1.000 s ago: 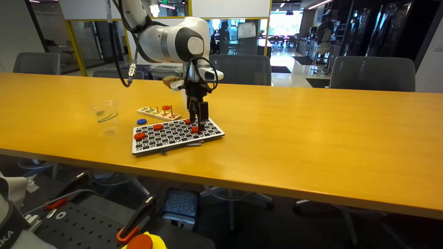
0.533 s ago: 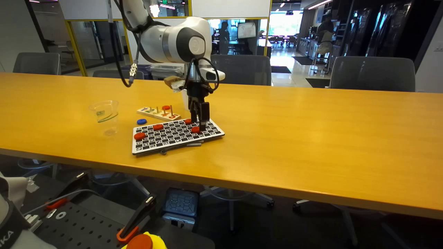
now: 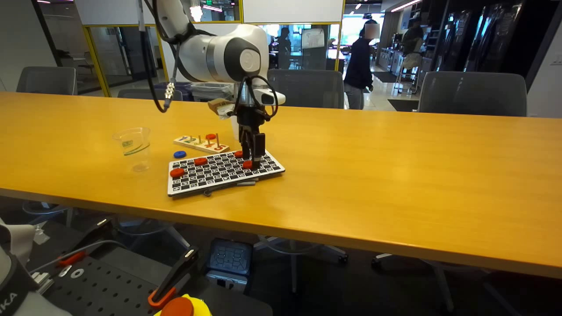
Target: Place the orange rings inside the white cup then put the blue ring in the clear cup
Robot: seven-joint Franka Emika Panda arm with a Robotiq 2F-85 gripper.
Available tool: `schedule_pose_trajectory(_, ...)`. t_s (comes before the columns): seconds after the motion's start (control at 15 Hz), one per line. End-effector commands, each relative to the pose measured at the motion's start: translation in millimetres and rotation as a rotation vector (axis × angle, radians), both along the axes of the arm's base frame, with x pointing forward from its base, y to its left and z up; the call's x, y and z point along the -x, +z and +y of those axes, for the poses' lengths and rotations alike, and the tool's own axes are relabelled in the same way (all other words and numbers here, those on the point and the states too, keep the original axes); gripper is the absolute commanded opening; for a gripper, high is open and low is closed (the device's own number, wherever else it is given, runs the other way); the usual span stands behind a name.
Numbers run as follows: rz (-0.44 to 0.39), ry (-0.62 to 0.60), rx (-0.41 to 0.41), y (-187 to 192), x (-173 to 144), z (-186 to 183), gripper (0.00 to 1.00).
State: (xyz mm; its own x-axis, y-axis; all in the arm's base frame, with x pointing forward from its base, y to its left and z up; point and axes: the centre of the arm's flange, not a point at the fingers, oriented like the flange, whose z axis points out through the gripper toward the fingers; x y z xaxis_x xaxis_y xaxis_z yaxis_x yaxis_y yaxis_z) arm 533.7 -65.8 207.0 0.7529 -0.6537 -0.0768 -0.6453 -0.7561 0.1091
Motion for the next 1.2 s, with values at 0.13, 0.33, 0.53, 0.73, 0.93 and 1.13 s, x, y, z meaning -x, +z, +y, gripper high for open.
schedule_pose_trajectory(0.13, -0.010, 0.002, -0.014, 2, -5, -2, 0.42)
schedule_pose_trajectory(0.33, -0.015, -0.001, -0.018, 6, -7, -1, 0.20)
schedule_pose_trajectory(0.53, -0.012, -0.003, -0.022, 9, -8, 0, 0.24)
schedule_pose_trajectory(0.73, -0.024, -0.001, -0.019, 23, -15, 3, 0.24)
schedule_pose_trajectory(0.93, -0.058, 0.013, -0.016, 50, -34, 11, 0.24)
schedule_pose_trajectory(1.13, -0.098, 0.051, -0.013, 85, -64, 29, 0.24)
